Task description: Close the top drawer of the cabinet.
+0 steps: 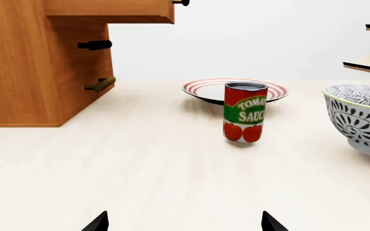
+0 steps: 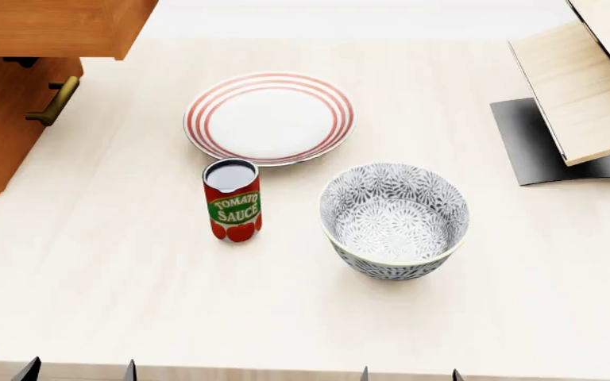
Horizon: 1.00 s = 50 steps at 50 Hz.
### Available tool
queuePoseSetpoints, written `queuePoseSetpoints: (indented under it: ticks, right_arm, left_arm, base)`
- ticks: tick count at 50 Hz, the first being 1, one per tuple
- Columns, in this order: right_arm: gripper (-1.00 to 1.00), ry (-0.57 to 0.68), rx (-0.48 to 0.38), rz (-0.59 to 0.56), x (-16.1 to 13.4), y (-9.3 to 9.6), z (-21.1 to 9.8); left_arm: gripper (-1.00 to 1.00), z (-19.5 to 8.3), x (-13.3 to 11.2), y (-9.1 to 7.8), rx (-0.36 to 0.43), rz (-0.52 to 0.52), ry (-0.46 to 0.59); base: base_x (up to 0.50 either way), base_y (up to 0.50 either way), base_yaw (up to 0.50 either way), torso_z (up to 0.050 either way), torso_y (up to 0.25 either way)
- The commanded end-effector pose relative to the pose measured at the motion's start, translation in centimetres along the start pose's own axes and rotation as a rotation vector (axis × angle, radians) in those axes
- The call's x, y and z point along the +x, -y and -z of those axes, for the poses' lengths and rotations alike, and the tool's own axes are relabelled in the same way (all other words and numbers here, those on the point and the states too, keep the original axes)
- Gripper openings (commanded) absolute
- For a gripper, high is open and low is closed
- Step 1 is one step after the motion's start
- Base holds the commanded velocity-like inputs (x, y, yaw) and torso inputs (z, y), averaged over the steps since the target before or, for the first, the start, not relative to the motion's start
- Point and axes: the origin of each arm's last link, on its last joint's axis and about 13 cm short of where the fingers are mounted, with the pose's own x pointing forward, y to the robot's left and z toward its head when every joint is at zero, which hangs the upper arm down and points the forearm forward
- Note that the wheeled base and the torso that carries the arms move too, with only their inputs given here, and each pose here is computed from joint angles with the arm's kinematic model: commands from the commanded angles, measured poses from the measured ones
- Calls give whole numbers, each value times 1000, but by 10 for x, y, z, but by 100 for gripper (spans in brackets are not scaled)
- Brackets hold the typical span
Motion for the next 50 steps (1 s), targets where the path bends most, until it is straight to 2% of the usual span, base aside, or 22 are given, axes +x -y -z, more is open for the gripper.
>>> queuePoseSetpoints:
  ticks: [1,15,19,21,23,25,26,29,31,33,35,46,49,50]
  right_arm:
    - [100,0,0,0,0,-1,1]
    - [100,9,-4,18,0,1,-2]
    - [100,-13,19,32,-1,3,-17]
    - [100,16,38,45,-4,5,-35]
    - [100,47,29,40,-3,5,-66]
    - [100,17,36,31,-1,4,-82]
    - [100,47,59,11,-1,5,-103]
    - [100,97,39,48,2,5,-129]
    - [100,123,16,60,2,3,-138]
    - [100,137,-8,67,3,2,-140]
    - [100,139,-29,79,3,1,-138]
    - [100,120,-34,81,7,2,-133]
    - [100,124,-45,54,6,1,-134]
    - [100,123,-51,79,6,1,-134]
  left_arm:
    - [100,0,0,0,0,0,0]
    - [100,0,0,1,1,-2,4]
    - [100,-10,-3,1,-27,-5,-11]
    - [100,-29,-6,2,-35,-2,0]
    - [100,-61,-3,7,11,9,51]
    - [100,-81,-2,8,2,23,75]
    - [100,-102,0,9,16,21,113]
    - [100,-127,0,9,-8,28,153]
    - [100,-146,-3,10,-23,45,176]
    - [100,-155,-5,11,-21,53,195]
    - [100,-157,-4,12,-17,51,201]
    - [100,-143,5,12,4,39,173]
    - [100,-145,5,12,5,33,177]
    - [100,-145,6,12,9,32,180]
  base:
    - [0,0,0,0,0]
    - [0,0,0,0,0]
    - [0,0,0,0,0]
    - [0,0,0,0,0]
    - [0,0,0,0,0]
    - [0,0,0,0,0]
    - [0,0,0,0,0]
    - [0,0,0,0,0]
    - [0,0,0,0,0]
    - [0,0,0,0,0]
    - [0,0,0,0,0]
    - [0,0,0,0,0]
    - [0,0,0,0,0]
    - [0,0,0,0,0]
